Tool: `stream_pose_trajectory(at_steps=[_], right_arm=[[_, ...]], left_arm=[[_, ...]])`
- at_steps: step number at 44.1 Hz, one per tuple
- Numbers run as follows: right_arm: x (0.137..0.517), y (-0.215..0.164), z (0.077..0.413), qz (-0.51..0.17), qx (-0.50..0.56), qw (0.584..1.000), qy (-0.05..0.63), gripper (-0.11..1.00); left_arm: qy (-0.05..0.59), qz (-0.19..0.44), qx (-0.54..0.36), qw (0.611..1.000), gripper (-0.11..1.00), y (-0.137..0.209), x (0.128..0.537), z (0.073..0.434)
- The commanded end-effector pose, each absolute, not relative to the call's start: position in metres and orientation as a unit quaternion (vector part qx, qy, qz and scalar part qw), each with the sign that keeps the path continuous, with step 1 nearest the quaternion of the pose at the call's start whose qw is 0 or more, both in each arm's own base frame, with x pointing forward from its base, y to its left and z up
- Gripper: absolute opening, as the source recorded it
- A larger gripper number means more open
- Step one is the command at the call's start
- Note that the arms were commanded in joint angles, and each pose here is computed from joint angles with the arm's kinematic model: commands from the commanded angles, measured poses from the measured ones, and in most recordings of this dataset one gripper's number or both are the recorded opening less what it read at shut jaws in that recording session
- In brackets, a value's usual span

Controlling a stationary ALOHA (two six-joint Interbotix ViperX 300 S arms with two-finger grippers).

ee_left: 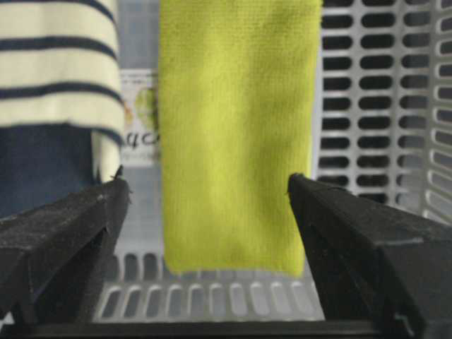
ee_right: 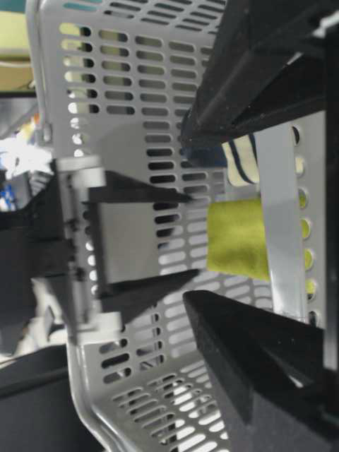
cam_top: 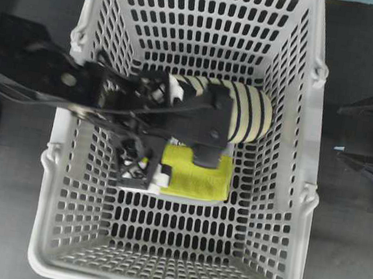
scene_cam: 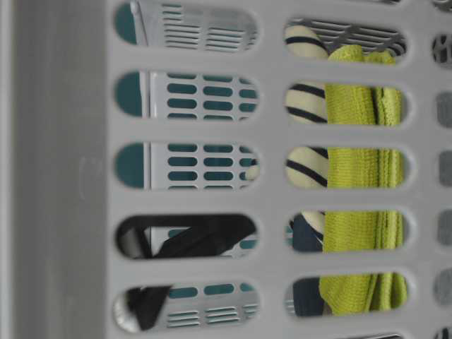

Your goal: Pick up the yellow cloth from the shopping basket with the left arm.

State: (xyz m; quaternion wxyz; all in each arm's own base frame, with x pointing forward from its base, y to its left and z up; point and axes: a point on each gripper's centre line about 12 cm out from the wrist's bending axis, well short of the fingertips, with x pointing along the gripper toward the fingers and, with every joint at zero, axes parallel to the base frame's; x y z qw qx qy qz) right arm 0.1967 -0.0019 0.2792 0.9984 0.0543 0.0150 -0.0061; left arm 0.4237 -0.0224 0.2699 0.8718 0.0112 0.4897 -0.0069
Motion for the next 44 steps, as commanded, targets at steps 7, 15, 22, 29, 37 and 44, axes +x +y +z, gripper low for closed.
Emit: stream_pose_trajectory(at_steps=[7,15,22,29,37,44], right_arm=[[0.198,-0.002,0.286,-0.007,0.057,0.998,0.006,0.77],[0.198,-0.002,0.283,-0.007,0.057,0.998,0.009,0.77],[0.198,-0.002,0.282,-0.007,0.057,0.998,0.011,0.77],[0.198,-0.002,0.282,-0.007,0.057,0.998,0.011,0.77],[0.196,-0.002,0.275,-0.007,0.056,0.998,0.02,0.76],[0.196,-0.002,0.275,-0.008,0.057,0.998,0.02,0.75]], left_arm=[[0.505,-0.012,0.017,0.863,0.89,-0.03,0.44,0.252],[0.522,-0.01,0.017,0.853,0.89,-0.028,0.445,0.231],[0.531,-0.01,0.017,0.847,0.89,-0.028,0.448,0.216],[0.537,-0.011,0.018,0.843,0.88,-0.028,0.446,0.203],[0.544,-0.01,0.017,0.839,0.86,-0.029,0.441,0.196],[0.545,-0.012,0.019,0.838,0.65,-0.03,0.441,0.197]])
